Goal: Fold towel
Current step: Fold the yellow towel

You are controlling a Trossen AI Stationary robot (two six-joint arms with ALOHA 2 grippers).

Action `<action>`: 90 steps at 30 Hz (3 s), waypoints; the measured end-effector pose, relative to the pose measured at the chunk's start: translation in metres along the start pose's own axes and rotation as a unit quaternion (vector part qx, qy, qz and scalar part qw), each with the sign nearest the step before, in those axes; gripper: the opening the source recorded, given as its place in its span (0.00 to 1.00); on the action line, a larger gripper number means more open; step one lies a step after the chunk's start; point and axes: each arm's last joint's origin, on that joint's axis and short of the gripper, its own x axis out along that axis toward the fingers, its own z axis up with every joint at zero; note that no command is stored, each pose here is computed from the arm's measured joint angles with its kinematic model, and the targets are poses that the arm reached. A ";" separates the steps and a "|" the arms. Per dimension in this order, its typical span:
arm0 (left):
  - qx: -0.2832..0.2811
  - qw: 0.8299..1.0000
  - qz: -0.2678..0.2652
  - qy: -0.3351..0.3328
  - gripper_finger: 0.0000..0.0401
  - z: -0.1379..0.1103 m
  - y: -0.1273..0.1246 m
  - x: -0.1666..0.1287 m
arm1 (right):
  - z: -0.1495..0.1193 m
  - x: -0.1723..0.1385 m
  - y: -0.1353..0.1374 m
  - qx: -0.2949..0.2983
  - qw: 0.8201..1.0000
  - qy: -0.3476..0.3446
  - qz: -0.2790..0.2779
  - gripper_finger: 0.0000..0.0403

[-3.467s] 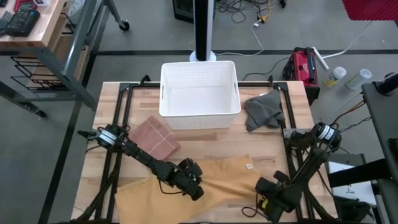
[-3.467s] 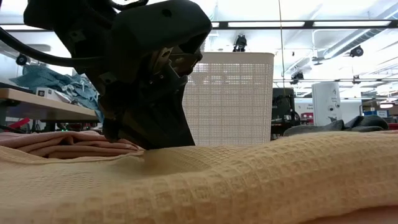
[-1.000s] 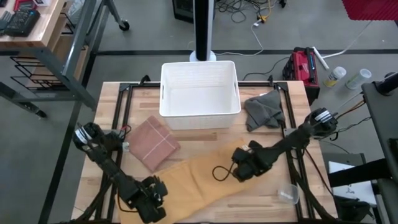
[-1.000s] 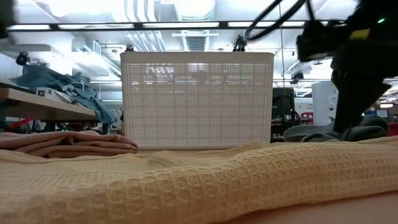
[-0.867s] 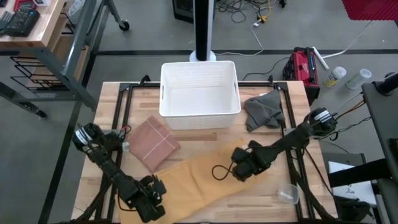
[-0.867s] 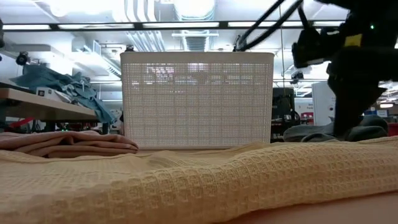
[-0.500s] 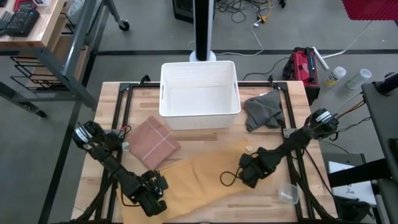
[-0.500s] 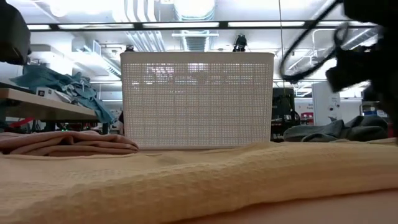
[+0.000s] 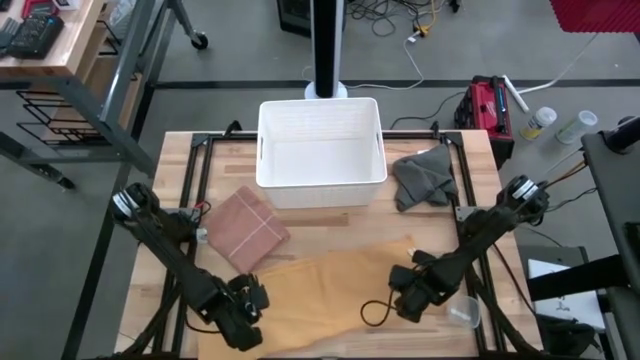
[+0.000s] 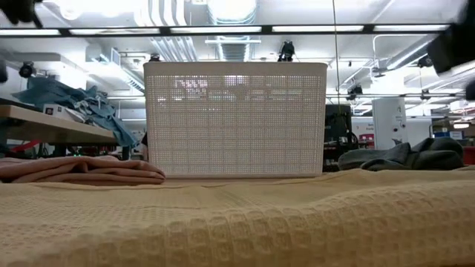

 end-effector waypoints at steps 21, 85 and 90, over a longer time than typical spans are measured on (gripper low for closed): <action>-0.195 0.945 0.256 -0.051 0.14 -0.028 0.058 -0.059 | 0.035 -0.051 -0.015 -0.198 0.945 -0.232 -0.123 0.00; -0.297 0.890 0.297 0.178 0.17 -0.096 0.077 0.006 | 0.077 -0.059 -0.052 -0.006 0.964 -0.216 -0.156 0.38; -0.275 0.901 0.290 0.170 0.04 -0.095 0.068 0.001 | 0.077 -0.059 -0.052 -0.006 0.964 -0.216 -0.156 0.33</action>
